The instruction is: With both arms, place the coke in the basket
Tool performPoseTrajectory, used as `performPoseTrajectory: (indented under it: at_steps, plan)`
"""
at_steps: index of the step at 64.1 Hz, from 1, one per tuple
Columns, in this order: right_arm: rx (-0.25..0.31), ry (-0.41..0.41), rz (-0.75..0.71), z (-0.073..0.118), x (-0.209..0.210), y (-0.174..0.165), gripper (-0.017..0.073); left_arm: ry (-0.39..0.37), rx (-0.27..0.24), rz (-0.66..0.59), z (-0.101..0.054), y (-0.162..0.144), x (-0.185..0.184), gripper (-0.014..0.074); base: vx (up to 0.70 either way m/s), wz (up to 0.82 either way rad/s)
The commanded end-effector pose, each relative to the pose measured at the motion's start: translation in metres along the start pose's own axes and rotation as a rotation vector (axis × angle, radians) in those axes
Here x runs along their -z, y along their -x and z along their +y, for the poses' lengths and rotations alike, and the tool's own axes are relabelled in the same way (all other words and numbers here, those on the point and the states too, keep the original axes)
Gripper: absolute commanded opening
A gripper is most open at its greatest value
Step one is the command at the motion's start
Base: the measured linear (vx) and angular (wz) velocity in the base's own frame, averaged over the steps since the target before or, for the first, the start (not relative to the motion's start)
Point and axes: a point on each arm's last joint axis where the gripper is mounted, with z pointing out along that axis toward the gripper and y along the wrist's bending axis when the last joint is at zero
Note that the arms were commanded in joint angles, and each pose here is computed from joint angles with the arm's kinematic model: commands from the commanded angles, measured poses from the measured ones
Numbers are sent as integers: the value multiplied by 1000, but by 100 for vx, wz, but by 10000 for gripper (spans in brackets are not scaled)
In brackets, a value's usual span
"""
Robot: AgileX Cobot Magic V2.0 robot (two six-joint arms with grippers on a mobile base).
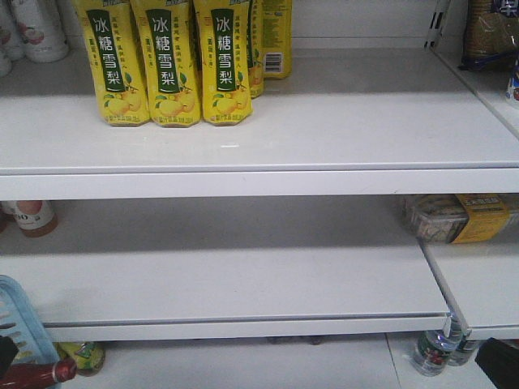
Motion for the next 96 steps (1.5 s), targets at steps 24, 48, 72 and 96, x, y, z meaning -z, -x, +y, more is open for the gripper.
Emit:
performPoseTrajectory:
  at_steps: [24, 48, 72, 96]
  plan:
    - [10, -11, -96, -1, 2, 15, -2, 168, -198, -276, 5, 28, 15, -6, 0, 0]
    - [11, -11, -96, -1, 2, 15, -2, 256, -272, -390, 7, 34, 23, -6, 0, 0]
    - [11, -11, -96, -1, 2, 15, -2, 311, -348, -366, 9, 33, 23, -6, 0, 0]
    - [11, -11, -96, -1, 2, 15, -2, 296, -274, -375, 9, 33, 23, -6, 0, 0]
